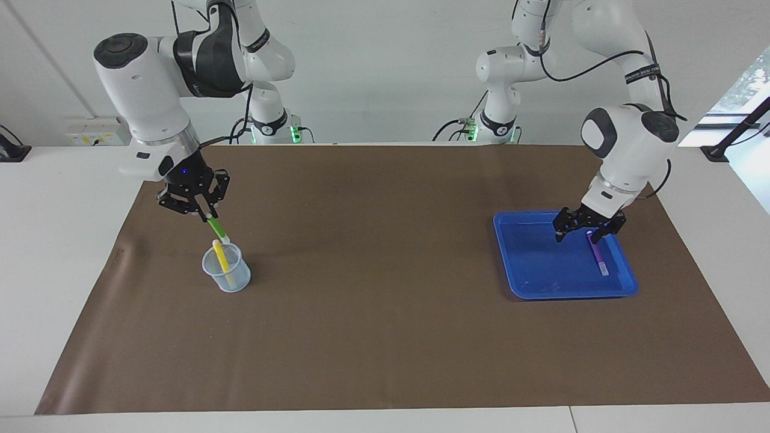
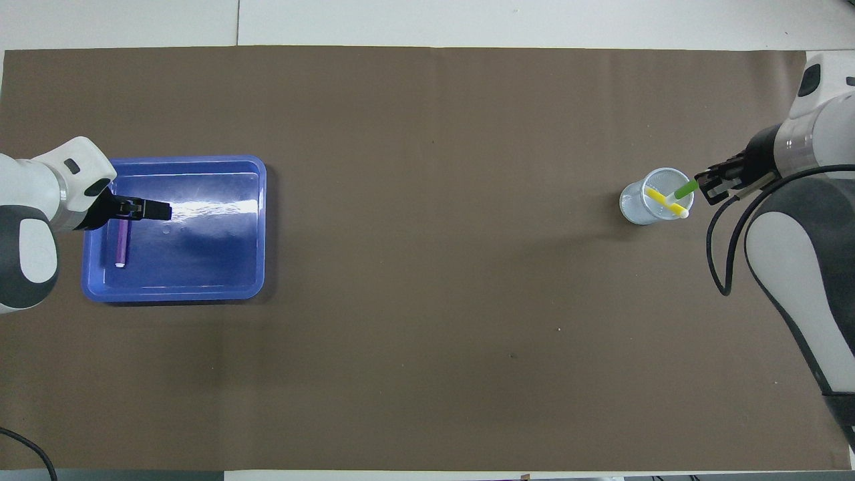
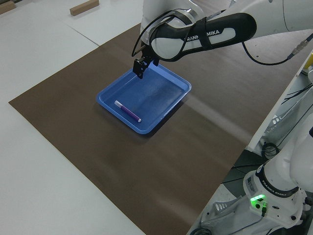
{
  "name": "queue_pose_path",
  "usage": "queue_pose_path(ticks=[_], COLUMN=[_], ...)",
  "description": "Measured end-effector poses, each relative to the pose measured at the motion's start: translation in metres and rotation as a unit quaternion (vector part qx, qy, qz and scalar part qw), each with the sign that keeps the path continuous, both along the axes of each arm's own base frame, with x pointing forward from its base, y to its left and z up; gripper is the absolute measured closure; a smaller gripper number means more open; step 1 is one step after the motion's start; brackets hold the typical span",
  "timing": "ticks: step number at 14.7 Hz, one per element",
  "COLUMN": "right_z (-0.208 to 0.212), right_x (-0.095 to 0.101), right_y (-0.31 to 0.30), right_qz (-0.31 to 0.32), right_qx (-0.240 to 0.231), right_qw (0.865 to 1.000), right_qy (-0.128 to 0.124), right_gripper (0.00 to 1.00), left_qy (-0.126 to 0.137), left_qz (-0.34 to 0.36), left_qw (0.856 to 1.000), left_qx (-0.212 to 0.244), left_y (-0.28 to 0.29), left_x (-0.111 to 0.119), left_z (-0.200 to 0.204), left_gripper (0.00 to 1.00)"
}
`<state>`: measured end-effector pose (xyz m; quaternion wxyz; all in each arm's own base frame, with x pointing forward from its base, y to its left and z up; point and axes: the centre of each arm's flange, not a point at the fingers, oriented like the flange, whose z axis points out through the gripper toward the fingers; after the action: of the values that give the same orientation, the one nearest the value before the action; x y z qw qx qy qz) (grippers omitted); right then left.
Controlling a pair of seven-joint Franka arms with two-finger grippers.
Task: Transfer and insert pens with both arms
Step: 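Grasp the purple pen in the tray with the left gripper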
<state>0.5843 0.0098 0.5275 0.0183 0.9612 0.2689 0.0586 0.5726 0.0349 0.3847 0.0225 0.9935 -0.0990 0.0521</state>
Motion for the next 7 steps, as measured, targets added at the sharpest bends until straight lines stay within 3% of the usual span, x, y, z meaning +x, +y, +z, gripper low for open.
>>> queue_pose_path(ticks=[3,7], right_z=[-0.016,-0.041], right_x=[0.004,0.003], right_y=[-0.007,-0.005], right_qz=[0.004,0.003], right_qx=[-0.001,0.000], right_qw=[1.000,1.000], right_qy=[-0.004,-0.004], right_gripper=[0.82,0.82], left_qy=[0.007,0.016], left_qz=[-0.035,-0.038], left_qw=[0.999,0.998], left_qx=[0.034,0.037], left_y=[0.026,0.030], left_x=[0.004,0.009], left_z=[-0.026,-0.058], left_gripper=[0.07,0.12])
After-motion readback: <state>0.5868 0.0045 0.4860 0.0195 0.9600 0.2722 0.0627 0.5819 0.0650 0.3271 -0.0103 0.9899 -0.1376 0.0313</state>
